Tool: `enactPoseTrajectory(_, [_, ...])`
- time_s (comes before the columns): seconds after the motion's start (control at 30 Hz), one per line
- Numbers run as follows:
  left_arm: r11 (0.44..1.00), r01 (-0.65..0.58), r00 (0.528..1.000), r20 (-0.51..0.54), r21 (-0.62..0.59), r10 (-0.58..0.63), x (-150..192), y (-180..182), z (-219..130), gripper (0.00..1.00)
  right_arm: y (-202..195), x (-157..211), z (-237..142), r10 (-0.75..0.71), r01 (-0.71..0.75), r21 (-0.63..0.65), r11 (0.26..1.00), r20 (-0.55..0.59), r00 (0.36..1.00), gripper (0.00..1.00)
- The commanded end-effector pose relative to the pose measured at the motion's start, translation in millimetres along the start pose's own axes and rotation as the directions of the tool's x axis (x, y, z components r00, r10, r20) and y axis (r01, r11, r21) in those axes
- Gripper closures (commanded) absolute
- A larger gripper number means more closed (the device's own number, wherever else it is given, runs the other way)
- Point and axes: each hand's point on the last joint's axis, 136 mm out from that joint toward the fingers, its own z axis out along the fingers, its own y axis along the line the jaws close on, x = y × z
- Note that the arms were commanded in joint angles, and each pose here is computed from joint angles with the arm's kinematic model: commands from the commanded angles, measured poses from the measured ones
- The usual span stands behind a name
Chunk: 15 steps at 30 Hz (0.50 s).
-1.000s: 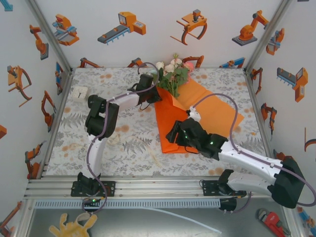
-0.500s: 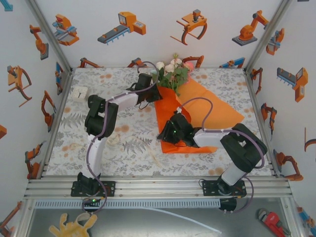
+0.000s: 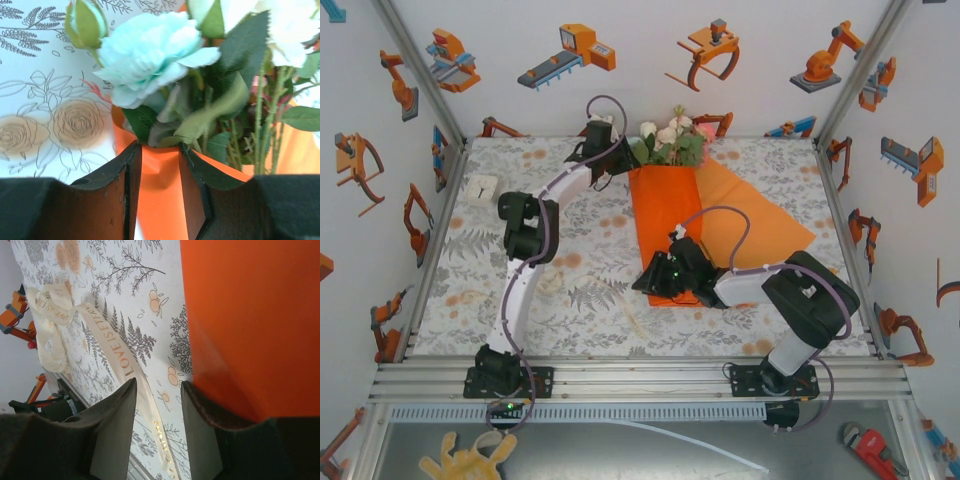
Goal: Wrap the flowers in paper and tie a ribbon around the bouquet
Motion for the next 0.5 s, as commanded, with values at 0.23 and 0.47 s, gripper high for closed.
enactPoseTrajectory(0.23, [0.998, 0.019, 0.995, -0.092, -0.062, -0.025, 15.8, 31.1, 9.6, 0.62, -4.1, 11.4, 0.8, -0.019, 0.021, 0.027, 0.999, -0.059, 0.998, 0.56])
enactPoseTrajectory(0.47, [0.994, -0.083, 0.996, -0.027, 0.067, 0.085, -43.4, -26.2, -52.4, 0.51, 16.8, 1.0, -9.6, -0.045, 0.045, 0.004, 0.999, -0.041, 0.998, 0.54])
